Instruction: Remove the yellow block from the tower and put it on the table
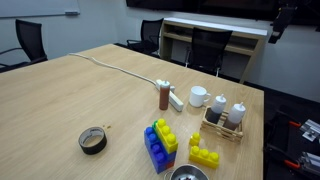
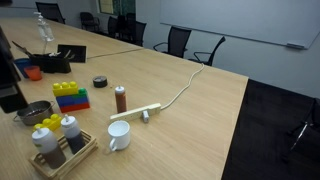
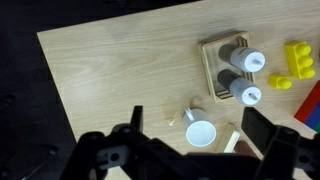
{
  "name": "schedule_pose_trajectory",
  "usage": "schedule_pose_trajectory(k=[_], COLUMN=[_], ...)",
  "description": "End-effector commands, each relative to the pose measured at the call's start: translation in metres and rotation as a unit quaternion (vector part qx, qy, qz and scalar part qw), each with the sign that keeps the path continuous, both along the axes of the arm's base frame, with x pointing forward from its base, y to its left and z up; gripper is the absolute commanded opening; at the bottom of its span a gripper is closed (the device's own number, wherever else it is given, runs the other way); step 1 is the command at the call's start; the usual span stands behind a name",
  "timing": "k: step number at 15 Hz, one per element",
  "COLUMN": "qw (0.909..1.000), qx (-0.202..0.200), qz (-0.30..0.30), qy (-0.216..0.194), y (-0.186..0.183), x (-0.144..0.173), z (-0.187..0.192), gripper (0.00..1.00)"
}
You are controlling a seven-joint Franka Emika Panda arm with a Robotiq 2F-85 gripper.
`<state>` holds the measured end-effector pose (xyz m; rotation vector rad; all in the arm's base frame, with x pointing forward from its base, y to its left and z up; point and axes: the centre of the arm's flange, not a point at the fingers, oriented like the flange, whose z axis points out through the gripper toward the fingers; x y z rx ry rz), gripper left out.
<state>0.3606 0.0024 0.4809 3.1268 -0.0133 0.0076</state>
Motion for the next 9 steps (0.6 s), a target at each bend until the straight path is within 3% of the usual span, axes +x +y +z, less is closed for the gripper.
schedule_pose_trajectory(k=[1,6,9], qw=[0.9996,0.9930,0.9869], qx=[-0.003,-0.016,-0.005], qz=[0.025,0.117,0.161], qy=[0.012,-0.005,-0.011], y=[0.012,0.077,0.117], x=[0.011,0.043,0.061], z=[-0.001,-0.013,-0.025], gripper=[1.00,1.00,1.00])
